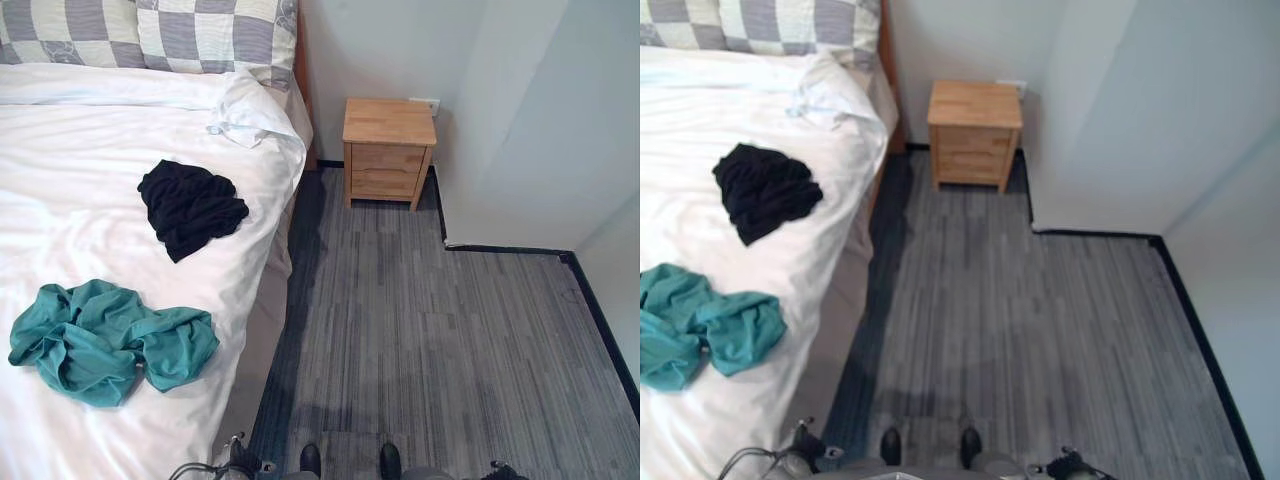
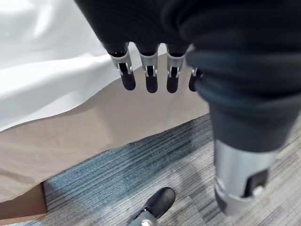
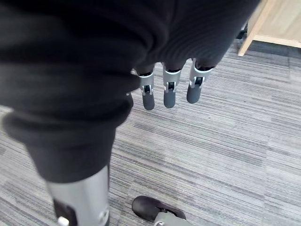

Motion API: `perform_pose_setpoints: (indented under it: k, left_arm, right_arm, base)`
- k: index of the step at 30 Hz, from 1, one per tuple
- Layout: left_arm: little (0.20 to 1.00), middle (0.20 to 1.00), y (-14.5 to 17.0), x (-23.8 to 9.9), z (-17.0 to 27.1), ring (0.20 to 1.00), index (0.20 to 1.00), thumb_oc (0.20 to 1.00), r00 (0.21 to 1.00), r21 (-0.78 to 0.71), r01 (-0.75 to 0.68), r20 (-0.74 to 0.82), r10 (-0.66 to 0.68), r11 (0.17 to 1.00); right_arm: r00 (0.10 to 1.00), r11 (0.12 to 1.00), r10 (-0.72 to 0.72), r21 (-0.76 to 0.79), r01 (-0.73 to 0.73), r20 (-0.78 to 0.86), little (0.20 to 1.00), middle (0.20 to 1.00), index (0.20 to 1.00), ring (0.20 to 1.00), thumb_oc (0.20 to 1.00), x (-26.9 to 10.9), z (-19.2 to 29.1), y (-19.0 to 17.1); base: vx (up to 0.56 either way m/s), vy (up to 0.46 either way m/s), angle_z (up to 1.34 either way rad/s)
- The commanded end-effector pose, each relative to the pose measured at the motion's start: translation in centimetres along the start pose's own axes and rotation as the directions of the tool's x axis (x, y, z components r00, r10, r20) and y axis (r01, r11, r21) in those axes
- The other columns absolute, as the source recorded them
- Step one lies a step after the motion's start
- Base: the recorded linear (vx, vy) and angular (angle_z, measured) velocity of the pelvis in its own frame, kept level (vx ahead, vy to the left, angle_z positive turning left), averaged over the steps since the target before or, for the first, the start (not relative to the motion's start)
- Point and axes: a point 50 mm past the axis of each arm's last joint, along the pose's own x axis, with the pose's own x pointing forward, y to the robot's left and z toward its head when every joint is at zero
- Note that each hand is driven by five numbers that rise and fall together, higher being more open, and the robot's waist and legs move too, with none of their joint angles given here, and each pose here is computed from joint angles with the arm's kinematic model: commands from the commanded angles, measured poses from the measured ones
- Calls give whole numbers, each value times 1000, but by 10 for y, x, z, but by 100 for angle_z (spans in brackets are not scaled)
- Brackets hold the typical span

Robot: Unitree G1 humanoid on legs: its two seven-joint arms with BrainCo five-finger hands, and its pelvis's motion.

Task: Tidy up the quilt and then pick up the clothes from the bed and put them into the laundry hamper.

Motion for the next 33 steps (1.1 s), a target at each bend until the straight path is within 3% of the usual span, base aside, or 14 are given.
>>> perform_pose_setpoints:
  k: [1,10,15,23,29,33]
  left_arm:
    - [1000,1000,17,5,33,1000,1000,1000,995,-41,-44,84,48,998]
    - [1000,1000,11,3,50,1000,1000,1000,988,-2,-34,153,34,999]
    - [1000,1000,6,3,25,1000,1000,1000,998,-4,-6,65,7,1000]
    - [1000,1000,31,7,23,1000,1000,1000,995,17,-91,39,90,996]
    - [1000,1000,50,8,60,1000,1000,1000,972,35,-168,173,160,985]
    - [1000,1000,48,9,53,1000,1000,1000,976,31,-162,152,156,986]
  right_arm:
    - [999,998,-41,-43,42,30,1000,1000,1000,1000,1000,3,11,-18]
    - [996,991,-62,-116,68,61,1000,1000,1000,1000,1000,4,17,-27]
    - [998,996,-41,-79,44,40,1000,1000,1000,1000,1000,3,12,-19]
    - [993,994,-80,81,73,91,1000,1000,1000,1000,1000,3,32,-18]
    - [992,996,-81,48,76,98,1000,1000,1000,1000,1000,2,30,-17]
    - [994,998,-65,14,64,89,1000,1000,1000,1000,1000,2,27,-14]
  base:
    - [118,-167,8]
    - [442,-15,-7]
    - [541,83,-9]
    - [466,88,-3]
    - [600,-181,75]
    - [508,-236,80]
